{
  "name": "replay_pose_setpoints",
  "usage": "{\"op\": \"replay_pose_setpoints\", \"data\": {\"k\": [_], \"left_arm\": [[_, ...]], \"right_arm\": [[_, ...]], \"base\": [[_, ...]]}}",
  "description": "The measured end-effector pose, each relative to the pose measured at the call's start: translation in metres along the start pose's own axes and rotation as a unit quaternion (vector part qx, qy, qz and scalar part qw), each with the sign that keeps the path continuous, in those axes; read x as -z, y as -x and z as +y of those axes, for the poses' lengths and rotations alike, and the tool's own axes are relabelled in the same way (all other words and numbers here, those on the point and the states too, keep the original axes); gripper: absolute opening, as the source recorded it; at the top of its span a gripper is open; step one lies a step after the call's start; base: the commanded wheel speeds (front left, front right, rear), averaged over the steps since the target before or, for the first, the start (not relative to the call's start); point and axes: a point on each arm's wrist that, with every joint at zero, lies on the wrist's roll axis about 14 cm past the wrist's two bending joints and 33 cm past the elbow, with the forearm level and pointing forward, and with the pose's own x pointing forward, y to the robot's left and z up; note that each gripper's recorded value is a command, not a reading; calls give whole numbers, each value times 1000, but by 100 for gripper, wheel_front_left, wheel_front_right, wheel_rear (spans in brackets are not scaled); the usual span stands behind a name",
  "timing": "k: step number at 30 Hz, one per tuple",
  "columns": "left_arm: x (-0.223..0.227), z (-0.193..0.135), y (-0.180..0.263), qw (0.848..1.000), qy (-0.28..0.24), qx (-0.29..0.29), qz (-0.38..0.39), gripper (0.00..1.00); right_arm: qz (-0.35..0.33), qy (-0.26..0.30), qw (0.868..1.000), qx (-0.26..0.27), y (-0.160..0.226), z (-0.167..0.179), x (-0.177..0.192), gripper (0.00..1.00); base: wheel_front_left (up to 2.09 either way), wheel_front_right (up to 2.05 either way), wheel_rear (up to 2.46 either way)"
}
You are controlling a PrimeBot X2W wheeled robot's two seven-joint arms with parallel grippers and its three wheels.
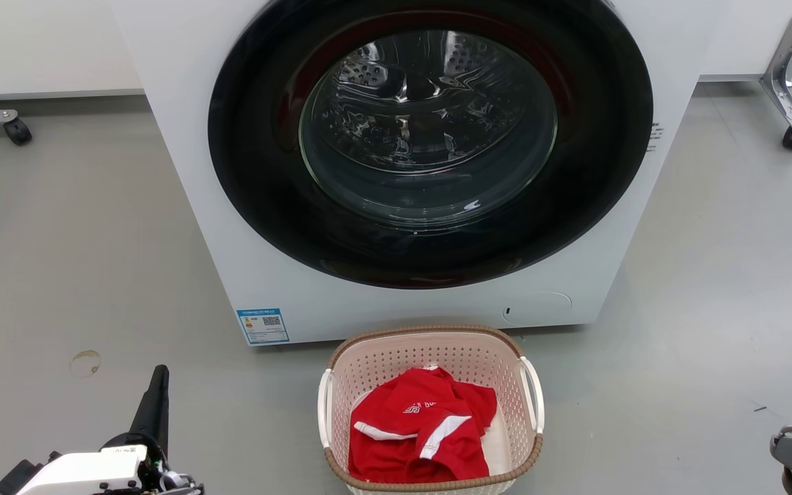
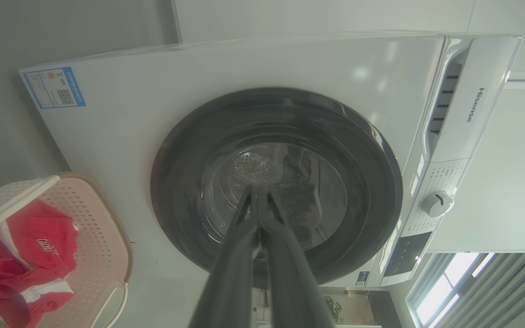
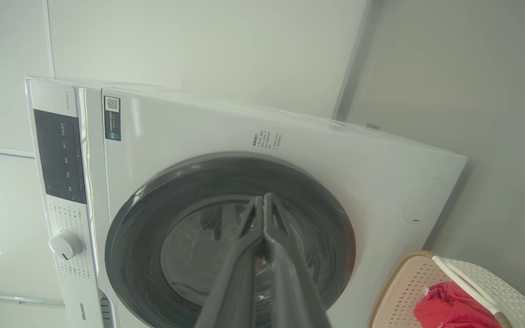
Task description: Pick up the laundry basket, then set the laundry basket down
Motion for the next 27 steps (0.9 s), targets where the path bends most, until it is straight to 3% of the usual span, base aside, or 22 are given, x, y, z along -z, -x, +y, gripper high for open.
{"op": "replay_pose_setpoints", "data": {"k": [27], "left_arm": [[0, 0, 0, 1000, 2, 0, -1, 0]], "right_arm": [[0, 0, 1000, 0, 0, 0, 0, 0]], "base": [[0, 0, 0]]}}
